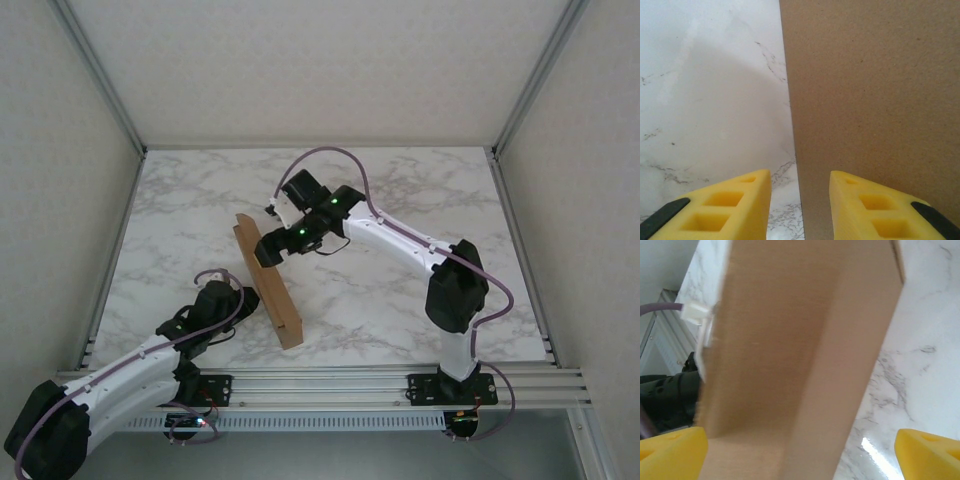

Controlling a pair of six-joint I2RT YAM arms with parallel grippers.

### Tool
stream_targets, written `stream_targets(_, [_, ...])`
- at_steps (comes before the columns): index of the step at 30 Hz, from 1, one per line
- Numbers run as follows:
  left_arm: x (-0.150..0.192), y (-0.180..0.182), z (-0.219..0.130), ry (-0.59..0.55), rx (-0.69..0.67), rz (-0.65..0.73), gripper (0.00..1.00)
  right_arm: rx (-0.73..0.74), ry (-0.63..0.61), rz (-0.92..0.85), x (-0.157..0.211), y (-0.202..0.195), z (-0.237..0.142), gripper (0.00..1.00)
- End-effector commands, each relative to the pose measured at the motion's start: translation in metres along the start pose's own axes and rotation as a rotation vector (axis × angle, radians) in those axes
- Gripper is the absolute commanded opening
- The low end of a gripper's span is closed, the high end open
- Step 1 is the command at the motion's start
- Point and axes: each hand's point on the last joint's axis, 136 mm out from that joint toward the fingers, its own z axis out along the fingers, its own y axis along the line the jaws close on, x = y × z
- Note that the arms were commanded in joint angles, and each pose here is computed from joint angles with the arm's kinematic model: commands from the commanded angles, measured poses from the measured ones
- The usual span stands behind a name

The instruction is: Fold the paper box

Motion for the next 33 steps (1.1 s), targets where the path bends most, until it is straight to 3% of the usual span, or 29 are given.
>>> stream_targets(1, [-0.012,-0.018,-0.004,-0.033,0.049,0.007,0.36,0.049,0.029,-0.035,0.004,0.013,0.001,0.97])
stream_targets(16, [-0.022,-0.039,-0.006,-0.065,0.131,-0.013,0.36,0.29,0.149,-0.143,0.021,0.0,0.039,0.9])
stream_targets(22, [-0.024,-0.029,-0.011,-0.086,0.096,-0.021,0.35,0.36,0.174,-0.194,0.024,-0.012,0.034,0.75])
stream_targets(28, [-0.046,-0.03,-0.035,-0.178,0.068,-0.017,0.36,0.422,0.181,-0.365,0.02,-0.01,0.014,0.57])
stream_targets(33, [-0.079,-0.045,-0.068,-0.29,0.044,0.01,0.37,0.475,0.183,-0.577,0.017,-0.015,0.0,0.55])
